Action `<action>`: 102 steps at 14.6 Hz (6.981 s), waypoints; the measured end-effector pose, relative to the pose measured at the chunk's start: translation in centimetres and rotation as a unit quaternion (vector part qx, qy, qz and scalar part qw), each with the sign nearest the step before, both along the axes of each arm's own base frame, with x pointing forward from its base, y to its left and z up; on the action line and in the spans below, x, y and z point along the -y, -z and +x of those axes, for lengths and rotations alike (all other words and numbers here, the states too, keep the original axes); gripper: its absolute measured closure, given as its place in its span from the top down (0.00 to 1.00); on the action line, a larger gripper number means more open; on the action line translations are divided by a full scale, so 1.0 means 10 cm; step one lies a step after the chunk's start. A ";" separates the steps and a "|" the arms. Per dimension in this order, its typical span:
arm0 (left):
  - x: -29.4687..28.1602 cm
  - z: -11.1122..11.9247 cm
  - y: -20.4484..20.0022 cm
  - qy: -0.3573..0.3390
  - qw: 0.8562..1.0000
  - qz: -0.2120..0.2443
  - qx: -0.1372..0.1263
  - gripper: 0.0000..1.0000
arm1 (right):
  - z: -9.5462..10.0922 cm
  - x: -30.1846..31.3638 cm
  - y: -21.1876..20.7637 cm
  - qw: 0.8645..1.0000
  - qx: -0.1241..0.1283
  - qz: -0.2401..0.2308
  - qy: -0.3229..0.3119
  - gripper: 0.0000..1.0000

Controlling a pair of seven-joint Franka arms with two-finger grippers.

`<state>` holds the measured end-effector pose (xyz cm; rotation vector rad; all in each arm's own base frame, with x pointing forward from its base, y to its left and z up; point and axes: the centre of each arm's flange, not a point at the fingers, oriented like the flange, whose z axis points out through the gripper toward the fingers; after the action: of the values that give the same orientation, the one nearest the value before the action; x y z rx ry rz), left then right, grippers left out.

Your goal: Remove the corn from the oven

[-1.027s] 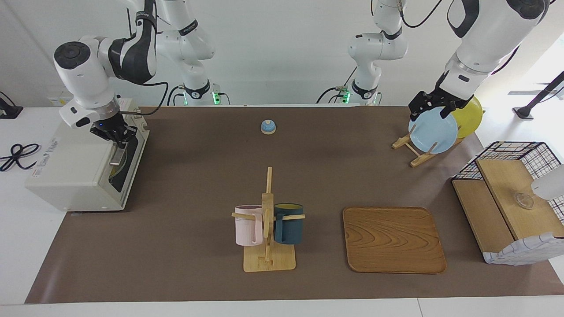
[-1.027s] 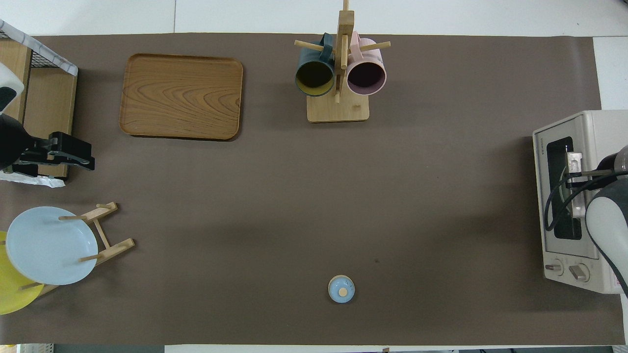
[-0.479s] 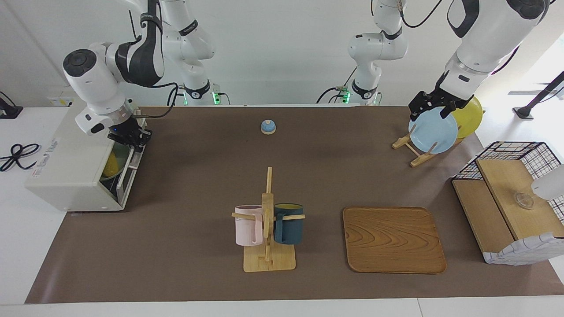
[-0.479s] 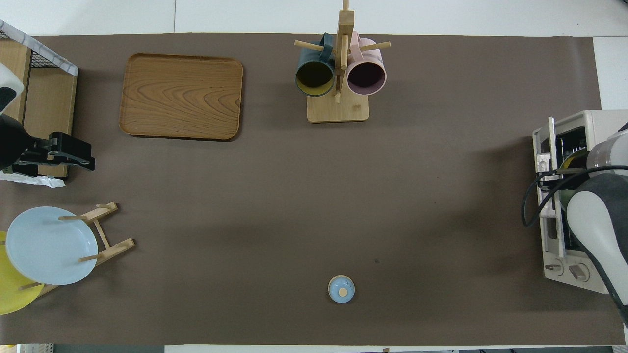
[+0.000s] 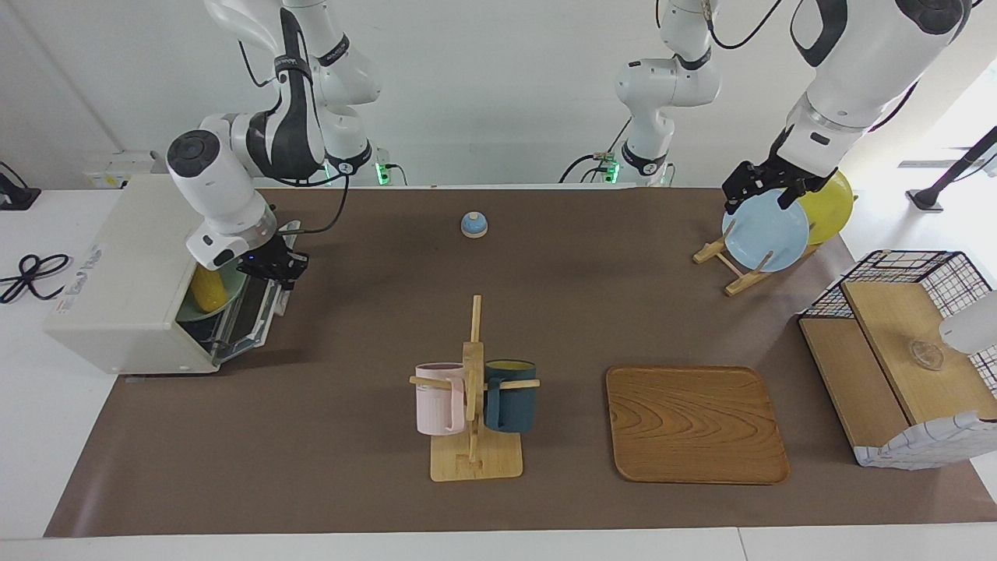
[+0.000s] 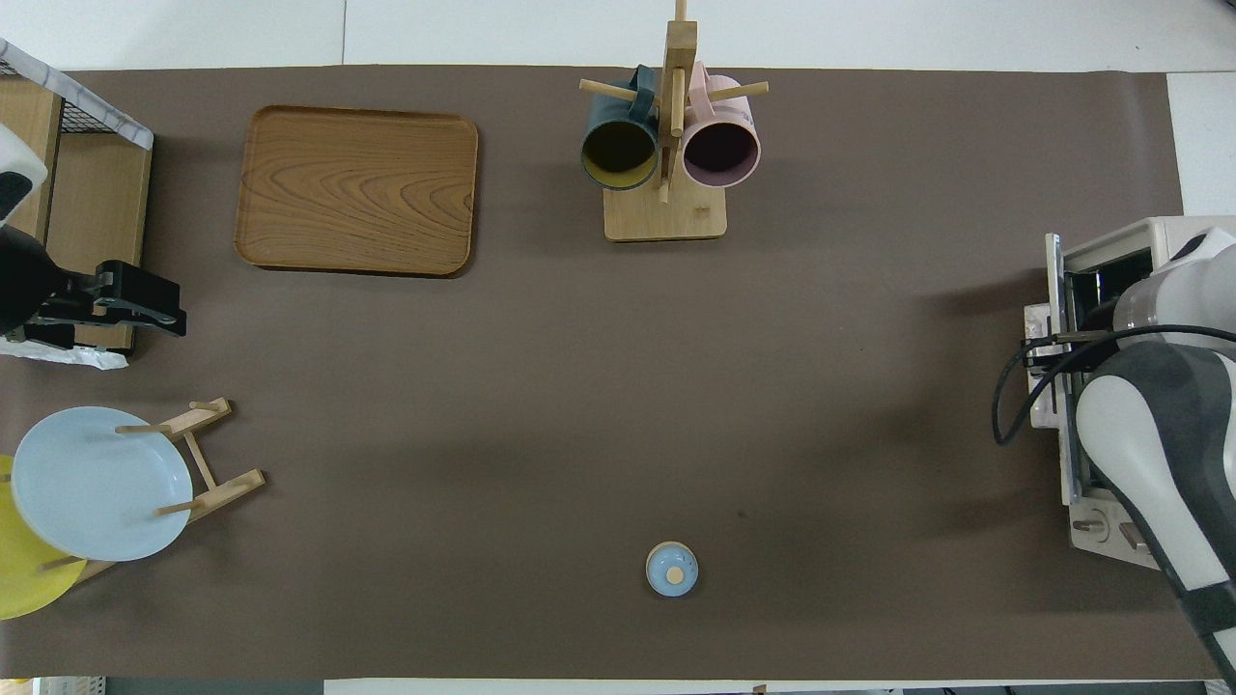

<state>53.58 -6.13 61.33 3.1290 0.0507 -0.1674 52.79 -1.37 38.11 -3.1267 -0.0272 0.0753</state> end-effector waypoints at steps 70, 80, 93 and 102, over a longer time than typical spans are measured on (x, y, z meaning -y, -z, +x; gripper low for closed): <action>0.00 0.00 0.00 -0.001 1.000 0.000 0.000 1.00 | -0.08 -0.55 -0.25 0.994 -0.031 -0.080 -0.061 0.03; 0.00 0.00 0.00 0.000 1.000 0.000 0.000 1.00 | 0.05 -2.75 -0.23 0.994 -0.012 -0.111 -0.007 0.03; 0.03 0.04 -0.02 0.002 1.000 -0.002 0.019 1.00 | 0.03 -3.97 0.59 0.996 -0.007 -0.057 0.071 0.07; 0.21 0.05 0.06 0.019 0.999 -0.006 0.025 1.00 | 0.37 -3.18 -0.02 0.990 0.007 -0.113 0.079 0.30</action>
<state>54.07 -8.26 60.76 3.1228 -0.0107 -0.0883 56.45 30.48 38.34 -3.3403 0.2467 0.0595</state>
